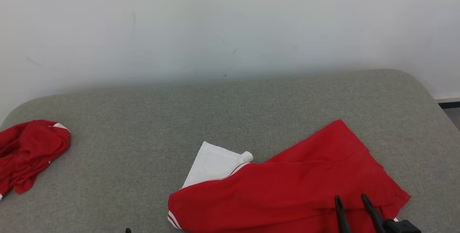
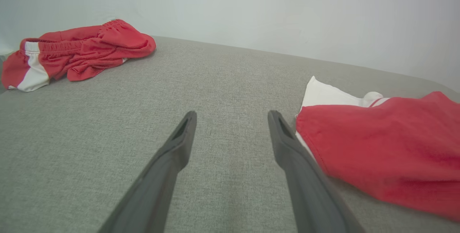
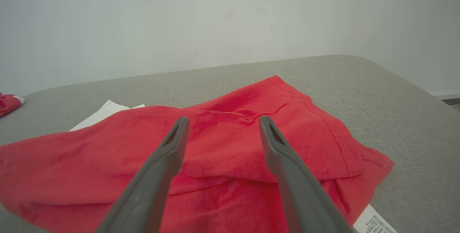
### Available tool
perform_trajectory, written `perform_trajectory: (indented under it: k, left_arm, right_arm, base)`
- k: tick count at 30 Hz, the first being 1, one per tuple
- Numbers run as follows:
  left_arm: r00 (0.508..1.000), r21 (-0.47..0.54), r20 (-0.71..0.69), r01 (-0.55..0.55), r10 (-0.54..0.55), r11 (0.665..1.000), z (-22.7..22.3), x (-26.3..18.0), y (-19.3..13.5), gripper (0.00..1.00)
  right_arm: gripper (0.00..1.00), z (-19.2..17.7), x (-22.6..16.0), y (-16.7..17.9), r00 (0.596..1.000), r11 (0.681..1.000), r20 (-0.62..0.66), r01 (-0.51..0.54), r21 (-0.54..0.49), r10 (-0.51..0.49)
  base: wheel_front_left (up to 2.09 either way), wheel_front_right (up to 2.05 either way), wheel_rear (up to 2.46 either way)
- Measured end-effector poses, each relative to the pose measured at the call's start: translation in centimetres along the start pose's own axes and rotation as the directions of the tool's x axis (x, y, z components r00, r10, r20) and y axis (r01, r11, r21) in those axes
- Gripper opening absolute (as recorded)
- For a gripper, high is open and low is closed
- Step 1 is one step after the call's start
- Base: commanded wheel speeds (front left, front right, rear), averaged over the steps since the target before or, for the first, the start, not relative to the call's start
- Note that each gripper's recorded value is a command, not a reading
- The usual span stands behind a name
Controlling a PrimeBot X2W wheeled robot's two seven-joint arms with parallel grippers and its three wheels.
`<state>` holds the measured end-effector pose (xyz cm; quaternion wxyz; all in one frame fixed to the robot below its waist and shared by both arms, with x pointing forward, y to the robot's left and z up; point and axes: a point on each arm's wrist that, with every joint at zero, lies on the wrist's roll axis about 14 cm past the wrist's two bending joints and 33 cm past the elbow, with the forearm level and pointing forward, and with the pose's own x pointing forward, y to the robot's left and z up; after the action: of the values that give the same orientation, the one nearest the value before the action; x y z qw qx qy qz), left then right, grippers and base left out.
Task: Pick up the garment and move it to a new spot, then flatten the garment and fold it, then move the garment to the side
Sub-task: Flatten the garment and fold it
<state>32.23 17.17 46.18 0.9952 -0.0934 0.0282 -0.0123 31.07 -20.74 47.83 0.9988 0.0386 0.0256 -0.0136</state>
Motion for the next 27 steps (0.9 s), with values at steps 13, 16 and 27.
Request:
perform_trajectory:
  k: [13,16,27]
  left_arm:
    - [0.999,0.001,-0.024,0.021,-0.021,1.000,-0.7,0.2,-0.5,1.00]
    - [0.999,0.000,-0.013,0.041,-0.041,0.999,-0.3,1.0,-0.9,1.00]
    - [0.948,0.022,-0.198,0.257,-0.248,0.966,-0.3,10.0,-6.7,1.00]
  right_arm:
    - [1.00,0.0,0.1,-0.7,1.000,1.000,0.002,0.023,0.020,-0.023]
    - [1.00,0.1,0.5,-0.9,1.000,0.999,0.000,0.031,0.027,-0.031]
    - [1.00,1.0,5.3,-3.4,0.978,0.997,-0.195,0.074,-0.026,-0.078]
  base:
    - [0.00,0.00,0.00]
    - [0.00,0.00,0.00]
    - [0.00,0.00,0.00]
